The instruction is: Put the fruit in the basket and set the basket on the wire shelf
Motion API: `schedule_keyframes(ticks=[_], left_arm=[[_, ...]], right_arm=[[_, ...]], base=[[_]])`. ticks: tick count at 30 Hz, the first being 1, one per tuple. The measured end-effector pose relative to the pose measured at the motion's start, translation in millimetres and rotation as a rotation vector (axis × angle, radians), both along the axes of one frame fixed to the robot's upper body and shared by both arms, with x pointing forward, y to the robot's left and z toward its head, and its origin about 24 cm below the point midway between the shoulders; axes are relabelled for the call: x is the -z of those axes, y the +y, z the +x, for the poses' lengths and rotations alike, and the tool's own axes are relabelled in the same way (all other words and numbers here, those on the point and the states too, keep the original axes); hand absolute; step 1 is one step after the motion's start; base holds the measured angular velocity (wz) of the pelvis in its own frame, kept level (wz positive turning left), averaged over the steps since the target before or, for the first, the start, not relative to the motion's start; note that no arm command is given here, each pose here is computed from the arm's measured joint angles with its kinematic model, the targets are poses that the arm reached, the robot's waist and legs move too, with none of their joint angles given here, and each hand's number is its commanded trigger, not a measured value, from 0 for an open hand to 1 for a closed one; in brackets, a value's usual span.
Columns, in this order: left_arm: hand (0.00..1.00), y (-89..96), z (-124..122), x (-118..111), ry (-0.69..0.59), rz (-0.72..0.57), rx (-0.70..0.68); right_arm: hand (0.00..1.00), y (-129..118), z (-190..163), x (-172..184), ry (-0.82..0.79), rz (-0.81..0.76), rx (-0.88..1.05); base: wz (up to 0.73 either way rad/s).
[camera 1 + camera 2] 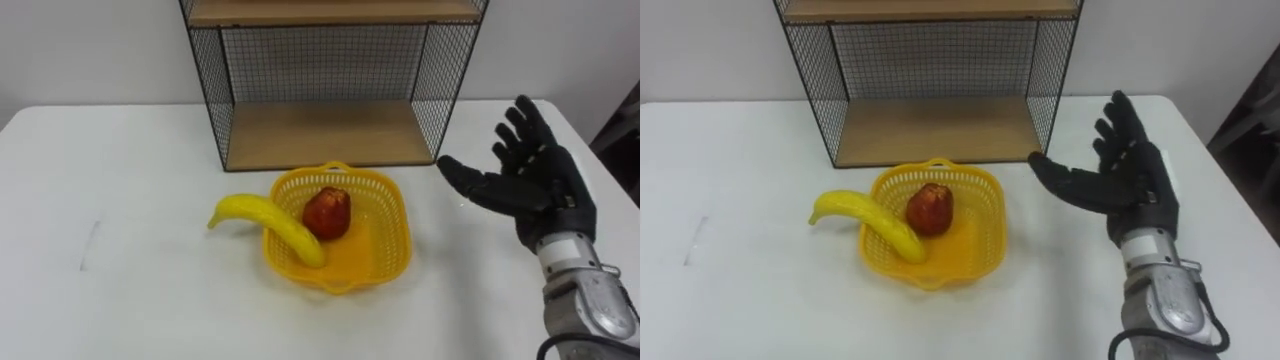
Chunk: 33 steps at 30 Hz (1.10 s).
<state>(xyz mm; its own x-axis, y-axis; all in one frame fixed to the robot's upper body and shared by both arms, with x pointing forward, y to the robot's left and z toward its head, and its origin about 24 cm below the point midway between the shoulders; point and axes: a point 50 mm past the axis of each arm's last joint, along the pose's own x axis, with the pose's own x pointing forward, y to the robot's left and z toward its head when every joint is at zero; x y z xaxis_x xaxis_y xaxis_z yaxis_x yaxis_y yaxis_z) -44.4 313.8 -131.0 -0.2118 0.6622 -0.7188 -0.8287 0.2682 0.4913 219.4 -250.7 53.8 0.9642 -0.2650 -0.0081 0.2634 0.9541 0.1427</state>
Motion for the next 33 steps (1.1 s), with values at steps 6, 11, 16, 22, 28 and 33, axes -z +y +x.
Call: schedule_keyframes(ticks=[6, 11, 16, 22, 28, 33], left_arm=[[0.00, 37.7, 39.7, -43.0, -0.125, 0.340, -0.128], [0.00, 55.0, 74.3, -88.5, -0.231, 0.611, -0.161], [0.00, 63.4, 92.2, -136.5, -0.336, 0.856, -0.174], [0.00, 57.8, 116.1, -174.0, -0.531, 0.960, -0.156], [0.00, 41.5, 143.4, -182.7, -0.677, 0.913, 0.022], [0.00, 20.0, 174.0, -175.8, -0.798, 0.779, 0.230]], right_arm=[[0.00, -16.4, -12.7, -0.8, 0.005, 0.016, 0.128], [0.00, -21.8, -28.2, 0.9, 0.029, -0.022, 0.173], [0.00, -24.8, -38.2, 6.3, 0.067, -0.069, 0.207], [0.00, -23.5, -38.3, 6.9, 0.070, -0.079, 0.197], [0.00, -17.4, -35.9, 8.0, 0.071, -0.104, 0.123], [0.00, -6.3, -34.5, 16.7, 0.100, -0.124, 0.048]], base=[[0.05], [0.01], [0.00], [0.03], [0.09], [0.00]])
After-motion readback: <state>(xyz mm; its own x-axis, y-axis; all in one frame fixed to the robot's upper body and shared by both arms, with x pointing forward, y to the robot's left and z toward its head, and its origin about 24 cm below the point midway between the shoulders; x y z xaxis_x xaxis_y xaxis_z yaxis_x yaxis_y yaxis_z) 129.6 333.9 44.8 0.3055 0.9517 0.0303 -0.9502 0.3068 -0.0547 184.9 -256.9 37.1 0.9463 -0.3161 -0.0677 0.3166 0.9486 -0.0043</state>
